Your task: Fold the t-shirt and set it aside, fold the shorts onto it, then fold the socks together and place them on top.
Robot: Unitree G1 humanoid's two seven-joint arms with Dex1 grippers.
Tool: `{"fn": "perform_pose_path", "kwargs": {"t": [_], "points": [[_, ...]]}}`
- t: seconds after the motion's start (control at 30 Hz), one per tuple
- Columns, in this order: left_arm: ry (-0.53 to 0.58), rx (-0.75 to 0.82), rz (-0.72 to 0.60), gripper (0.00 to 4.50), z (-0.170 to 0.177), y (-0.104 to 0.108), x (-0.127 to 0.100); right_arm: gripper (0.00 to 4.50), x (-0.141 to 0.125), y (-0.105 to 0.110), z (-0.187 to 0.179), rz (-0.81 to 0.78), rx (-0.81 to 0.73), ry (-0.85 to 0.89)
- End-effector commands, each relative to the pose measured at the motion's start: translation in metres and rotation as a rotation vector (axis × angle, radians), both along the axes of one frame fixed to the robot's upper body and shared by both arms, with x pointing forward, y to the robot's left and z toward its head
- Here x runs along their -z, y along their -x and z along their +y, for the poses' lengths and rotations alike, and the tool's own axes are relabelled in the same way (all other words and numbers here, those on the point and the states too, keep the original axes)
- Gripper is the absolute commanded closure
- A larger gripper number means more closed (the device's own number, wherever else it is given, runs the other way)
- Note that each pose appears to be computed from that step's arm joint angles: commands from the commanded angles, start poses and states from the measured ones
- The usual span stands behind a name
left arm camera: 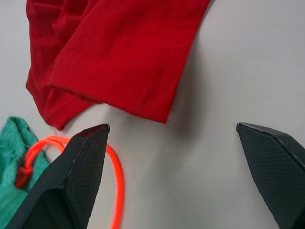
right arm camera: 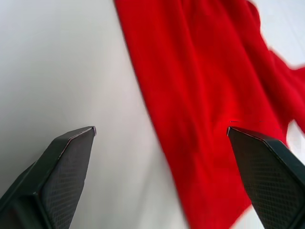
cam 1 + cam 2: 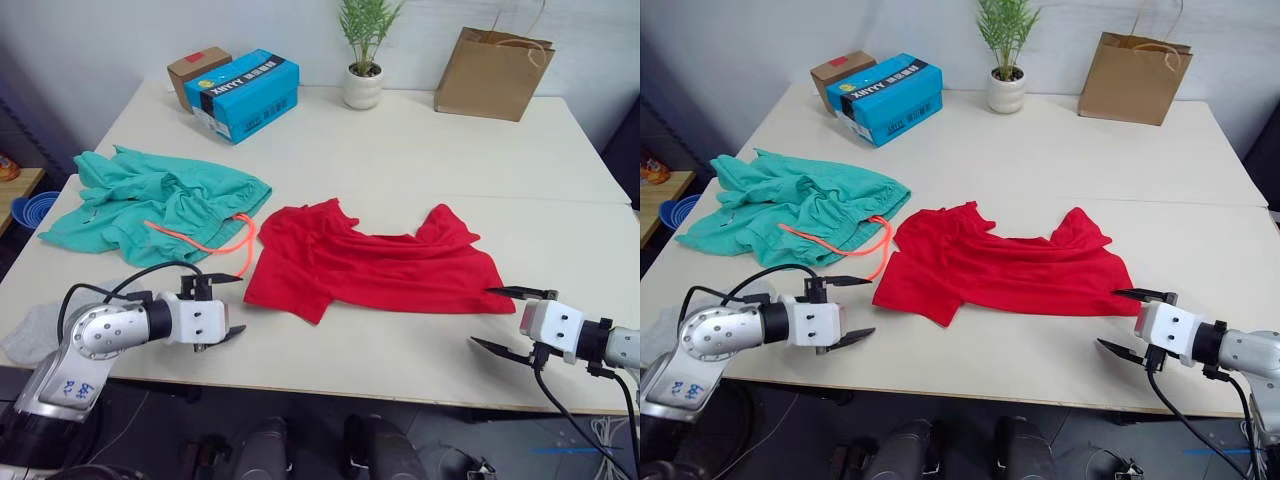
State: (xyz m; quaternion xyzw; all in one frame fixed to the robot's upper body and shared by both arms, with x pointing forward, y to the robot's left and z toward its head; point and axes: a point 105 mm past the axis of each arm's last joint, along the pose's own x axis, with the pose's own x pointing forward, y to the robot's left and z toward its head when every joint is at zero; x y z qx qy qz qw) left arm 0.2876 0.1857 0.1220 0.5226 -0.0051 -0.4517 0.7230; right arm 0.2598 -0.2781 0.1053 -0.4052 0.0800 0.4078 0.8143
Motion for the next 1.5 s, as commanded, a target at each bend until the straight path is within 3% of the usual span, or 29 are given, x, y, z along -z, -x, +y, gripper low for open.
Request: {"fn": "perform_pose_path", "kwargs": {"t": [0.03, 0.3, 0.37, 0.57, 0.77, 0.8, 0.97, 1.1, 1.33, 1.4, 1.5], "points": [[0.02, 0.062, -0.027, 0.0, -0.013, -0.004, 0.005, 0.01, -0.009, -0.009, -0.011, -0.047, 0.036, 0.048], [0.054, 0.147, -0.022, 0.0, -0.037, -0.019, 0.009, 0.01, 0.003, -0.032, -0.013, 0.006, 0.048, 0.092], [0.05, 0.157, -0.015, 0.4, -0.039, -0.021, 0.011, 0.38, 0.007, -0.037, -0.016, 0.041, 0.064, 0.102], [0.089, 0.178, 0.063, 2.19, -0.04, -0.016, 0.013, 2.2, 0.008, -0.044, -0.008, 0.093, 0.039, 0.071], [0.167, 0.197, 0.119, 4.15, -0.035, -0.001, 0.003, 4.31, 0.004, -0.03, 0.0, 0.179, -0.027, 0.04], [0.176, 0.199, 0.126, 4.43, -0.034, 0.002, 0.002, 4.5, 0.002, -0.027, 0.001, 0.196, -0.036, 0.035], [0.268, 0.17, 0.198, 4.47, -0.029, 0.017, -0.006, 4.5, -0.004, -0.012, 0.004, 0.272, -0.071, 0.017], [0.376, 0.105, 0.362, 4.47, -0.025, 0.036, -0.008, 4.5, -0.009, 0.007, 0.01, 0.368, -0.103, -0.035], [0.312, -0.005, 0.686, 4.47, -0.001, 0.087, 0.019, 4.5, 0.0, 0.058, 0.017, 0.663, -0.131, -0.056], [0.329, -0.038, 0.743, 4.47, 0.002, 0.092, 0.021, 4.5, 0.001, 0.067, 0.027, 0.719, -0.138, -0.09], [0.349, -0.048, 0.761, 4.47, 0.003, 0.088, 0.015, 4.5, -0.005, 0.063, 0.033, 0.72, -0.132, -0.116]]}}
